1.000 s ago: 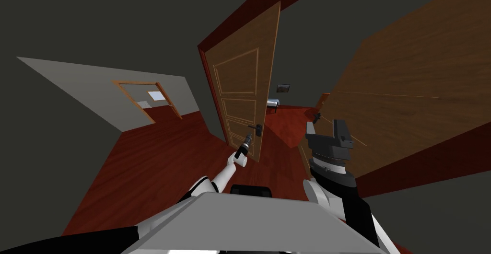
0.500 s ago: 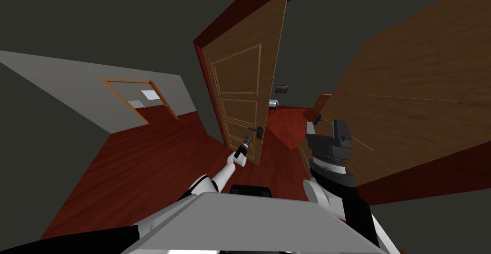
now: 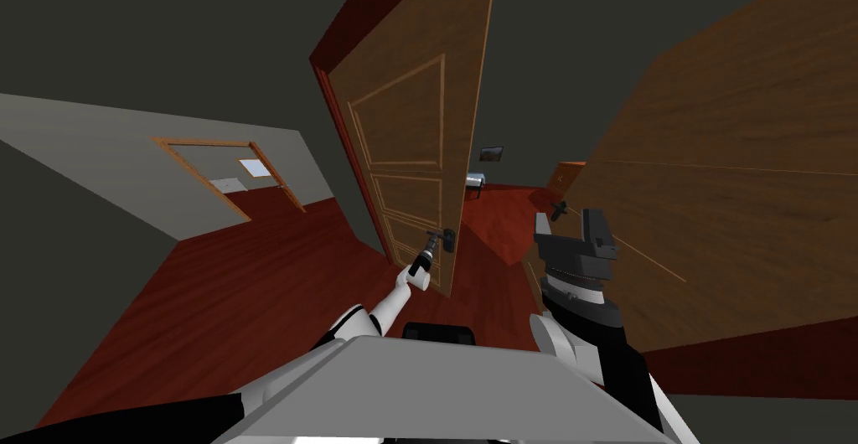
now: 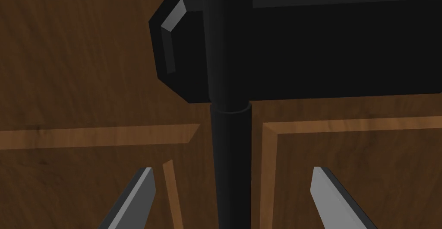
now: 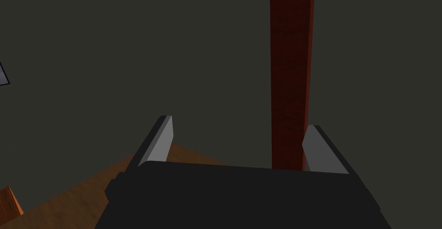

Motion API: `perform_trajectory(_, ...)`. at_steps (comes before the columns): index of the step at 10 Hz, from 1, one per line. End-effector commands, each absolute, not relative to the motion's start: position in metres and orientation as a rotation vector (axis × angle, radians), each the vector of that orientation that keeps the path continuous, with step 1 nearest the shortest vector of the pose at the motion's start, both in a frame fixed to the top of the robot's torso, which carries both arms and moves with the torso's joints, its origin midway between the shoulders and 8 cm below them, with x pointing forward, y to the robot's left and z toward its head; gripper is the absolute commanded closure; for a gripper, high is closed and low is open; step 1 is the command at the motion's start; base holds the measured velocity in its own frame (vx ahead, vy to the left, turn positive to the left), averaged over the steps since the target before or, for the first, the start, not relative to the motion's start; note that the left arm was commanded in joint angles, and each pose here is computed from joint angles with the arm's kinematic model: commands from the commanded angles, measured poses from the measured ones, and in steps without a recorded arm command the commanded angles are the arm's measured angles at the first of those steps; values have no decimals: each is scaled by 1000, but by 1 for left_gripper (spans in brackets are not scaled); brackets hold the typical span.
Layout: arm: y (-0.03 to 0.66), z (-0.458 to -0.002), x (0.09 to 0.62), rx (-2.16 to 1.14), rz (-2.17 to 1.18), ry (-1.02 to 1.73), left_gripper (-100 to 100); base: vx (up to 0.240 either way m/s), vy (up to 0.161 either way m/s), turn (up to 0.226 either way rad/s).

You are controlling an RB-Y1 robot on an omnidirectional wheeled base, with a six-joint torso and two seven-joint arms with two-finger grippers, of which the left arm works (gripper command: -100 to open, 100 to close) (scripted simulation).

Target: Push the door open

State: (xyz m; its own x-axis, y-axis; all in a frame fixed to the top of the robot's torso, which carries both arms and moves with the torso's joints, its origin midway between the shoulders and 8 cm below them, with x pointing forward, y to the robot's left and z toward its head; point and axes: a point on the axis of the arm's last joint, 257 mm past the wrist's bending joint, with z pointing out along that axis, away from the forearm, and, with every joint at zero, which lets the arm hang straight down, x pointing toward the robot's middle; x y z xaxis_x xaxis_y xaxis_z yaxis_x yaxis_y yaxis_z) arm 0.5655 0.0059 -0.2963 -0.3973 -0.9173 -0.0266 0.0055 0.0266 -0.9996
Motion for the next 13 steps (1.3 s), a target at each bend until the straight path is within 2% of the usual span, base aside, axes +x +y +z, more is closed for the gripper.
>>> perform_trajectory(1, -4, -294, 563, -980, -1501, 1508, -100, 212, -76, -33)
perform_trajectory(2, 1, -296, 565, -974, -1492, 1512, -100, 99, -40, 0)
perform_trajectory(3, 1, -296, 565, -974, -1492, 1512, 100, -15, 6, 6)
perform_trajectory(9, 12, -290, 572, -972, -1480, 1492, 100, 5, -5, -1)
perform_trajectory(13, 33, -292, 579, -984, -1448, 1476, 100, 118, -132, 47)
